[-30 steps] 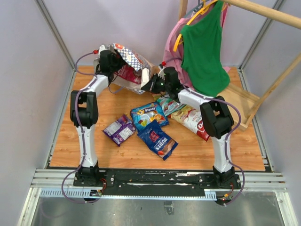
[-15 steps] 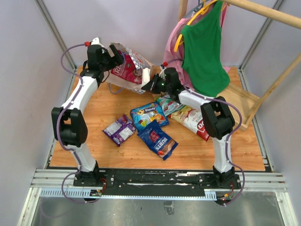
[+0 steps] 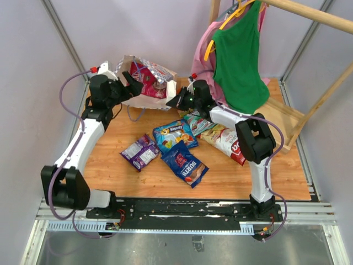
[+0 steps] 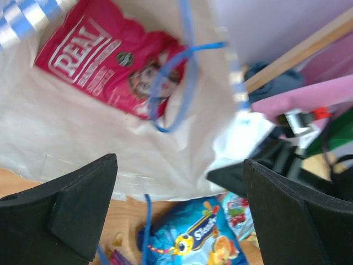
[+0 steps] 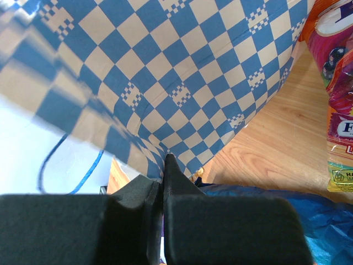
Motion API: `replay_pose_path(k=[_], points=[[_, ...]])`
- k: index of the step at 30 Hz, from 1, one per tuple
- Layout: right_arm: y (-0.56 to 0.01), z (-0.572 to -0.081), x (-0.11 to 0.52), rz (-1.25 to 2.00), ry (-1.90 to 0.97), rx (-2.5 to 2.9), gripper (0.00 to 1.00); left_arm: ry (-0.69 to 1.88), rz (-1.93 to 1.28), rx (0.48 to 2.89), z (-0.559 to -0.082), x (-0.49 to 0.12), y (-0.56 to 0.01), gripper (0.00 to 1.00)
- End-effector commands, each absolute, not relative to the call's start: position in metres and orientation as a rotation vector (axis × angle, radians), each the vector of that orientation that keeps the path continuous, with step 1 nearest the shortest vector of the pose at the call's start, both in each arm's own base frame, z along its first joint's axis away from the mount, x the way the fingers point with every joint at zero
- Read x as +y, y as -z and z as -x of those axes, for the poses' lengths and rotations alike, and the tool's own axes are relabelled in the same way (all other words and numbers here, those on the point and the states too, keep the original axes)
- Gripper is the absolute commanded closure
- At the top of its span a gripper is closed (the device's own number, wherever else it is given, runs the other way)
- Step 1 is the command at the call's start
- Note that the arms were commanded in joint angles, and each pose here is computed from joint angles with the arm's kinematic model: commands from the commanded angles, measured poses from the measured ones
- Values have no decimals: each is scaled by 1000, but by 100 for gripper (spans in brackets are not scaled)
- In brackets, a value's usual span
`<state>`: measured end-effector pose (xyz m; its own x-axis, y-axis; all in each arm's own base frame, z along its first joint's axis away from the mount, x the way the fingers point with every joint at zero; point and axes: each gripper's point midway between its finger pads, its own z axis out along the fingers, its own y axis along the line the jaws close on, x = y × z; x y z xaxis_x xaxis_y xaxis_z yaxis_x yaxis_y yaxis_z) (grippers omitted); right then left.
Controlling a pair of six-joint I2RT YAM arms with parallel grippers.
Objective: Take the snacks out of the paper bag
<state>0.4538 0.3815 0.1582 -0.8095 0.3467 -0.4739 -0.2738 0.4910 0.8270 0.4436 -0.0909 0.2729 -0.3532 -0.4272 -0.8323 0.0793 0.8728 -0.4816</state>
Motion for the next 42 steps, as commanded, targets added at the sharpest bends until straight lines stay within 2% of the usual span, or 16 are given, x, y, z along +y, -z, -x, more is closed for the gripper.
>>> replay_pose_path(k=[1, 6, 9, 14, 18, 21, 23, 26, 31, 36, 42], points=[[-180, -461, 375, -70, -1340, 2066, 99, 633, 207, 1644, -426, -98, -337, 0], [-180, -460, 376, -66, -1346, 2067, 99, 577, 247, 1595, -416, -85, -350, 0], [-181, -460, 376, -63, -1347, 2065, 99, 578, 190, 1644, -415, -91, -343, 0], [-181, -460, 377, -60, -1351, 2065, 99, 790, -55, 1758, -394, -139, -297, 3], [-178, -461, 378, -64, -1357, 2073, 99, 853, -180, 1768, -375, -168, -280, 14], [-178, -461, 379, -63, -1357, 2072, 99, 794, -147, 1827, -380, -164, -259, 30], [-178, -460, 380, -61, -1358, 2072, 99, 732, -107, 1859, -389, -155, -246, 39], [-178, -459, 382, -58, -1357, 2072, 99, 631, -45, 1882, -410, -143, -233, 48], [-184, -453, 386, -39, -1372, 2067, 99, 465, 43, 1898, -461, -125, -221, 57], [-192, -446, 388, -19, -1320, 2071, 99, 379, 138, 1835, -505, -114, -235, 59], [-209, -441, 380, 21, -975, 2054, 99, 330, 174, 1796, -541, -110, -241, 44]])
